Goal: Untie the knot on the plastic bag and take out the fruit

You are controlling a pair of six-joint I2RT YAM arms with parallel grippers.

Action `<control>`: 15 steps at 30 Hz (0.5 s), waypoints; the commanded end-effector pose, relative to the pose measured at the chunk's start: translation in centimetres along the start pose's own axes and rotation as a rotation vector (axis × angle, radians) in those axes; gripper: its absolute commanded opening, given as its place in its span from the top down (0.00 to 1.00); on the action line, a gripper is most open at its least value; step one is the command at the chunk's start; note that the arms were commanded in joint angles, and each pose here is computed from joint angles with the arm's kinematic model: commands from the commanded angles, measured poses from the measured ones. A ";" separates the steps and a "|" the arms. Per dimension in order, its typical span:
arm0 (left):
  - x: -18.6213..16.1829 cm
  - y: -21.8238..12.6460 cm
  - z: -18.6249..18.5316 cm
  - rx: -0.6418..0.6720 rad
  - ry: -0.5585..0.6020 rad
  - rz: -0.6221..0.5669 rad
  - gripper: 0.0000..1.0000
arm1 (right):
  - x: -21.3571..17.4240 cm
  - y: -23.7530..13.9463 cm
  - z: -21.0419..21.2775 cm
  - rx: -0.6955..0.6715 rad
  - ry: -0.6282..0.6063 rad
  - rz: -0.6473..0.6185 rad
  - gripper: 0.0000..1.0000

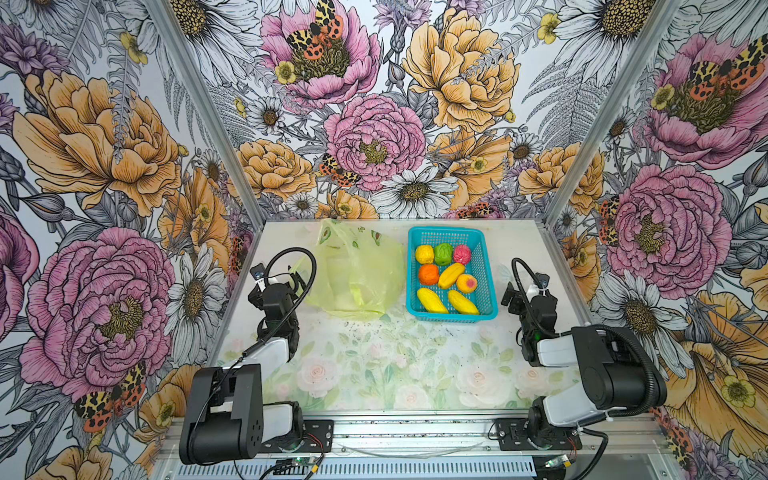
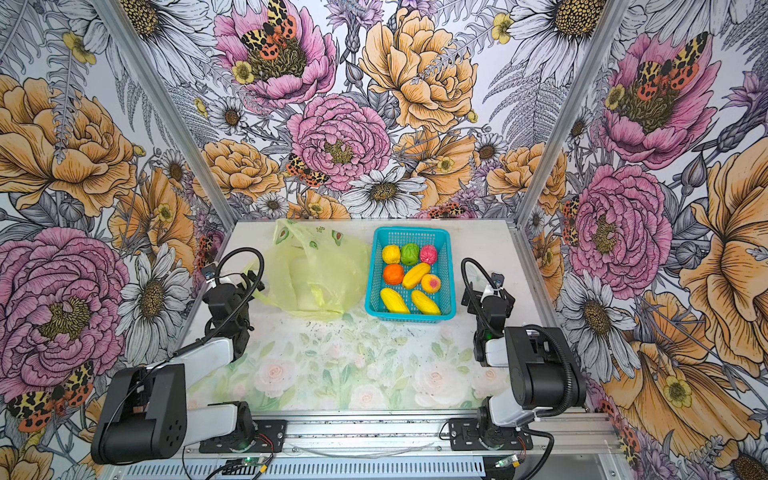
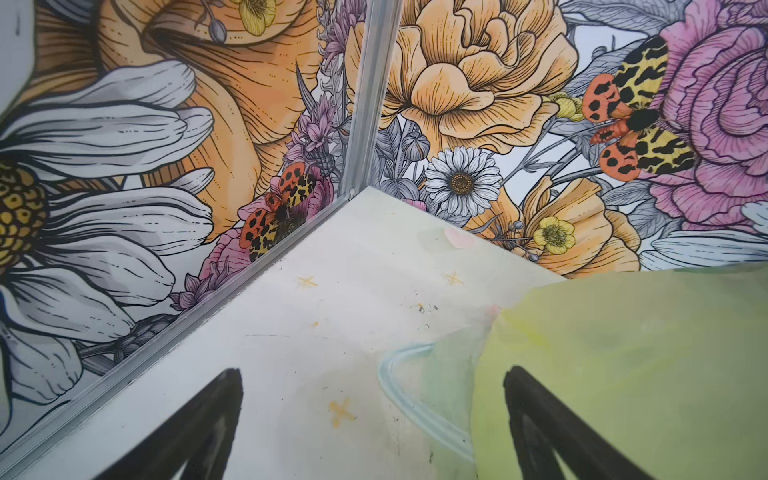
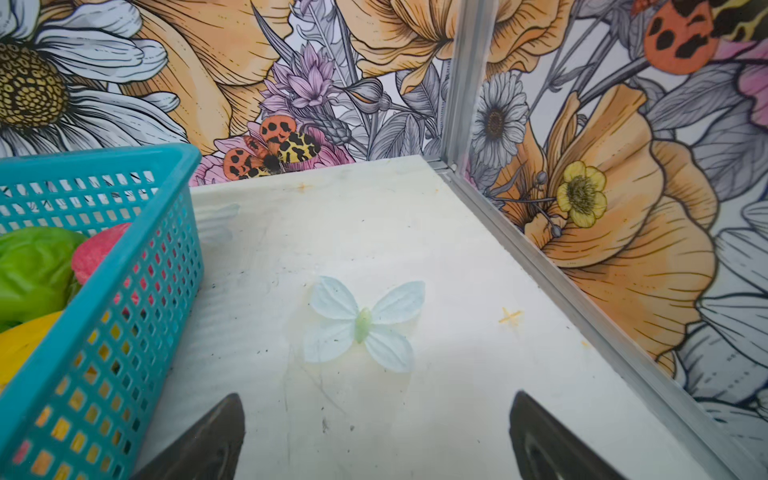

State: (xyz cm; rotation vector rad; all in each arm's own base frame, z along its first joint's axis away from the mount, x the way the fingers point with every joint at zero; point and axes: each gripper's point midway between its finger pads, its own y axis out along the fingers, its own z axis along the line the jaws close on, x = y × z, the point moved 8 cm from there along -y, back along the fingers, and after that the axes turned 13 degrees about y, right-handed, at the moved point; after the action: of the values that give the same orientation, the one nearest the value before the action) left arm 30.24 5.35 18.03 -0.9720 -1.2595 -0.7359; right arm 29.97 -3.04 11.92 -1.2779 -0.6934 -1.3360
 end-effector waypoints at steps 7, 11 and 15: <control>-1.7 2.2 -3.4 -0.107 0.185 0.051 0.01 | 1.5 0.3 1.0 0.047 -0.013 -0.065 0.00; -1.9 2.0 -4.3 -0.137 0.224 0.040 0.01 | 1.6 0.8 1.0 0.029 -0.013 -0.047 0.01; -3.4 1.0 -3.8 -0.190 0.195 -0.073 0.01 | 1.7 1.2 1.3 0.030 -0.026 -0.025 0.00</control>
State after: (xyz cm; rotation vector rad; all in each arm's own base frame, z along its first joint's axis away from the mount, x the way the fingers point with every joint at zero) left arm 32.55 2.34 14.64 -1.0028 -1.0352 -0.8881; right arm 31.04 -2.80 12.88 -1.2703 -0.7279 -1.3307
